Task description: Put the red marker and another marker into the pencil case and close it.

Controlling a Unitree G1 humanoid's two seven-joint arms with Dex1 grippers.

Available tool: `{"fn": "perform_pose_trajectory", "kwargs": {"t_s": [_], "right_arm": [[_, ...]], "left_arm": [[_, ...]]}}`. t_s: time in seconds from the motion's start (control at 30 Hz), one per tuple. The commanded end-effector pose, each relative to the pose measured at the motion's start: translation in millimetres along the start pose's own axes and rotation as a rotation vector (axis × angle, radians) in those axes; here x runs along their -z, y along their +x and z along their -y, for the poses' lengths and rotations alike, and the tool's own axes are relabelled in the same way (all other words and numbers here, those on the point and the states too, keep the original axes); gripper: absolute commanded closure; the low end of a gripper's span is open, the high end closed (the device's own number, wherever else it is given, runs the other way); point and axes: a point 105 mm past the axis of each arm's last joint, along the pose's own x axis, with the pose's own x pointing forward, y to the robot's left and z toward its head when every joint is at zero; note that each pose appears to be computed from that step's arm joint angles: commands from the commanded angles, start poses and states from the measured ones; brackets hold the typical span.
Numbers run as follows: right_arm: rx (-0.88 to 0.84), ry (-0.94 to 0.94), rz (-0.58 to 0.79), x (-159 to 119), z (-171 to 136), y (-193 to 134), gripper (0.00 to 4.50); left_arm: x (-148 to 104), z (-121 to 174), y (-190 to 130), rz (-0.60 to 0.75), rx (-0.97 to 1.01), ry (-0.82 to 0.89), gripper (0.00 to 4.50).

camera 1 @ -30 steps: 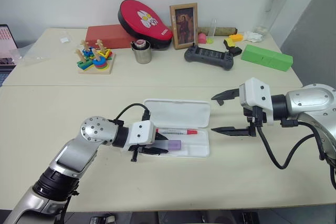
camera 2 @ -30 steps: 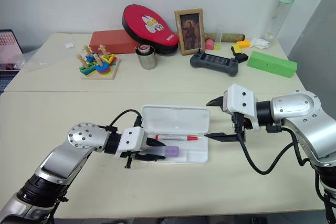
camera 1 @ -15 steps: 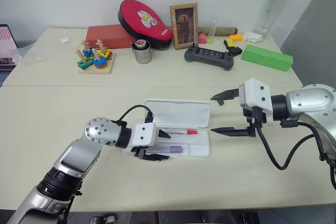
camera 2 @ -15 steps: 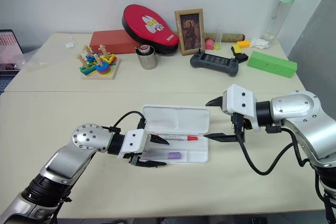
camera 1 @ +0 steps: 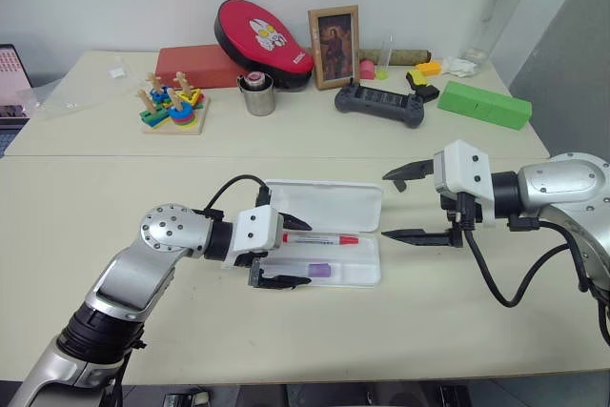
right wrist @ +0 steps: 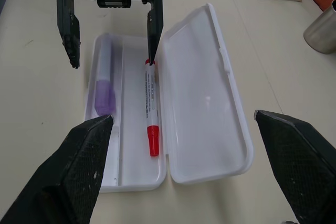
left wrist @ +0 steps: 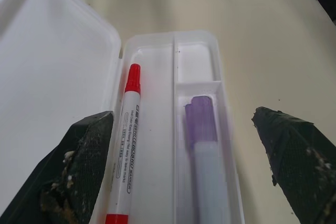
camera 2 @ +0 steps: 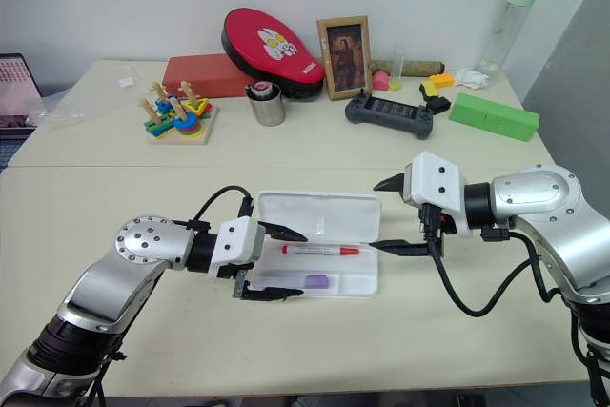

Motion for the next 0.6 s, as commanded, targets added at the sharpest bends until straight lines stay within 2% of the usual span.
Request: {"fn": "perform_pose_trajectory", "kwargs": {"t_s": [0.03,0.17,0.33,0.47,0.6], "right_arm": [[0.030,-0.035,0.008,-5.4,4.8,-5.8,0.00],[0.050,-0.028,-0.008,-1.4,8.3,-8.0,0.00],[0.084,-0.013,-0.031,5.2,14.8,-13.4,0.00],[0.135,0.003,-0.056,13.4,25.4,-17.5,0.00],[0.227,0.039,-0.110,31.3,46.1,-24.1,0.00]], "left_arm": [[-35.5,-10.3,-21.2,0.099,-0.061,-0.046,0.01],[-59.0,-16.5,-49.6,0.167,-0.094,-0.139,0.01],[-72.2,-24.2,-83.8,0.166,-0.161,-0.178,0.01],[-82.7,-31.7,-90.3,0.163,-0.213,-0.138,0.01],[-94.1,-41.2,-82.2,0.113,-0.229,-0.034,0.01]]}}
